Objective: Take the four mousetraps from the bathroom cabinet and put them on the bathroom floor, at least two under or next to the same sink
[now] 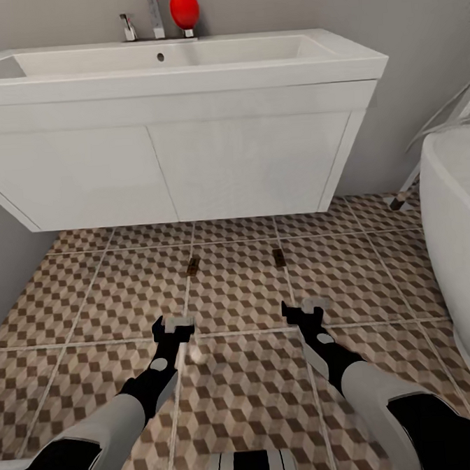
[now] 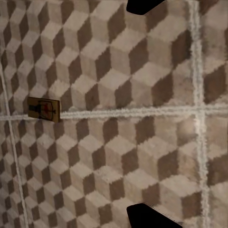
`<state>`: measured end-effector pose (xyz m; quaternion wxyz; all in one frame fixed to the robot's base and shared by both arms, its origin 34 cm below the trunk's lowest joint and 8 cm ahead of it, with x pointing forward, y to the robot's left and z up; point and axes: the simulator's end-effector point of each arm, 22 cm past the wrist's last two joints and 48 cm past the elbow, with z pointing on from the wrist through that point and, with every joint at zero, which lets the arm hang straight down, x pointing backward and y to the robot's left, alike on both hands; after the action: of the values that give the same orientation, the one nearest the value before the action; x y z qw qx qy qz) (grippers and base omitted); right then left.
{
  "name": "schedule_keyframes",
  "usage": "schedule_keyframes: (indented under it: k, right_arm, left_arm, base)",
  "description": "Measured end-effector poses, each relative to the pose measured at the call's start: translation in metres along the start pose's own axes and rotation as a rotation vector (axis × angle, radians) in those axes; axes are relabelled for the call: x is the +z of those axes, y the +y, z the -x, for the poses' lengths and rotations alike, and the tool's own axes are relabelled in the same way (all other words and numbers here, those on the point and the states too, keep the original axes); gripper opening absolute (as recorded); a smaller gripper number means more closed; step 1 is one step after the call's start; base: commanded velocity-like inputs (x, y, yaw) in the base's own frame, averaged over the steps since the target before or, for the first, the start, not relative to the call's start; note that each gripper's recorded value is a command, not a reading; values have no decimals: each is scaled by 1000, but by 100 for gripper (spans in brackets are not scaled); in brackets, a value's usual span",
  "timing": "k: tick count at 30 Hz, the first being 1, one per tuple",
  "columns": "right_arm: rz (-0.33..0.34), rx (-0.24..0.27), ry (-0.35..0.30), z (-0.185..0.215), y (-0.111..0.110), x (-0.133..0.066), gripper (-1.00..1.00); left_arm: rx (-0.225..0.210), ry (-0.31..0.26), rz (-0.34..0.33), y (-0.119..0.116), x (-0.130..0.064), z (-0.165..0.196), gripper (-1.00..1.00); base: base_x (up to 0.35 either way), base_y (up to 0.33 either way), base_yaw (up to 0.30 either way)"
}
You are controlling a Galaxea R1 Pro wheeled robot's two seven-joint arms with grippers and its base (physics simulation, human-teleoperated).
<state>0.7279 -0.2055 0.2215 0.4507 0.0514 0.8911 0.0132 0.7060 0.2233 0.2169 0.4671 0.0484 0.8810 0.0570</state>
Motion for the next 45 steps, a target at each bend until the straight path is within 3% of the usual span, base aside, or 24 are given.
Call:
schedule_keyframes:
  k: [13, 26, 39, 45]
  right_arm:
    - [7, -23, -47, 35, 3, -10, 100]
    - [16, -40, -35, 58, 6, -21, 100]
    - [31, -117, -55, 72, 11, -38, 100]
    - [37, -130, -80, 86, 15, -45, 100]
  left_arm:
    - [-5, -54, 6, 3, -8, 37, 100]
    - [-19, -118, 14, 5, -18, 77, 100]
    - [-33, -166, 34, 15, -30, 111, 100]
    - [-65, -180, 59, 25, -36, 124, 100]
  base:
    - [0, 0, 0]
    - [0, 0, 0]
    - [0, 0, 0]
    - [0, 0, 0]
